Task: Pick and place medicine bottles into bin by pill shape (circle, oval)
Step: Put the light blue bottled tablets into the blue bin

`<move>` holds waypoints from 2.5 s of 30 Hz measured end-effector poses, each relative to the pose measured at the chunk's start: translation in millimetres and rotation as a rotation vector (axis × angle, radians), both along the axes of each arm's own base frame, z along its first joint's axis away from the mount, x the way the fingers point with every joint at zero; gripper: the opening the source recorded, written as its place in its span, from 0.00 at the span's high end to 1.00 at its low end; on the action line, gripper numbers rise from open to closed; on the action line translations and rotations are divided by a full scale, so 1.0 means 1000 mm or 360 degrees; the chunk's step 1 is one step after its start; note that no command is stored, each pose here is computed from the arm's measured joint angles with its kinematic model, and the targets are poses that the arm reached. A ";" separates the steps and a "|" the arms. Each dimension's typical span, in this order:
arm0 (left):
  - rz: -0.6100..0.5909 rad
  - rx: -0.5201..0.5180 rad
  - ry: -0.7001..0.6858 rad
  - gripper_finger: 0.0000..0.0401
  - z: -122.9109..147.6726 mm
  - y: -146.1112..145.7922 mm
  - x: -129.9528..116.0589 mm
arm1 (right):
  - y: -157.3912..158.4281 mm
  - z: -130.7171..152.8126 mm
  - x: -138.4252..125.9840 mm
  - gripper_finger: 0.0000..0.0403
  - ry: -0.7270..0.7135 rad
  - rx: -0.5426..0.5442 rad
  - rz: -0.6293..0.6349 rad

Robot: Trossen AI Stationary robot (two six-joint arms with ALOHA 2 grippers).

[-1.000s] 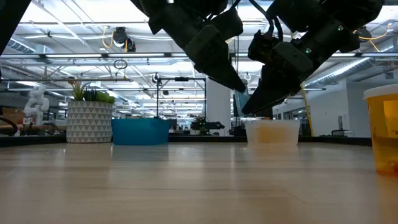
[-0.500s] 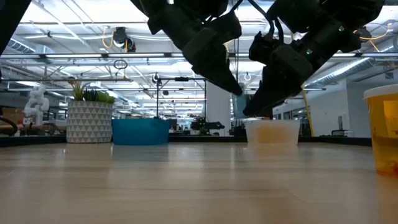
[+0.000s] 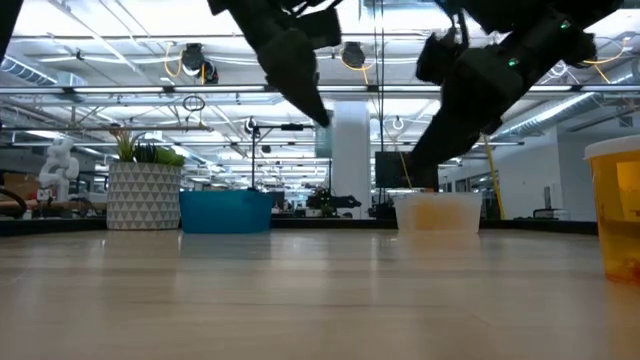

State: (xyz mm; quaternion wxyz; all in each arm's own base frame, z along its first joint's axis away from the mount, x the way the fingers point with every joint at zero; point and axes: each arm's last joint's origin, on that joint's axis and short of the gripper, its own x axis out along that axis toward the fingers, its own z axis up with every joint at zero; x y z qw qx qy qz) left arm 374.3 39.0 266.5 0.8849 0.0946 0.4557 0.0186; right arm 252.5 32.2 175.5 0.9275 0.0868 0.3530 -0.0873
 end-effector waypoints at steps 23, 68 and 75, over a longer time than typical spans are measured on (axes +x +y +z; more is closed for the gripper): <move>0.0681 0.0074 0.0029 0.67 -0.019 0.121 -0.106 | 0.003 0.004 -0.026 0.30 -0.0159 -0.0107 0.0109; 0.0723 0.0052 0.0016 0.67 -0.102 0.141 -0.119 | 0.003 0.009 -0.023 0.30 -0.0236 -0.0145 0.0090; 0.0709 0.0062 0.0017 0.67 -0.102 0.141 -0.119 | 0.003 0.009 -0.023 0.30 -0.0246 -0.0144 0.0095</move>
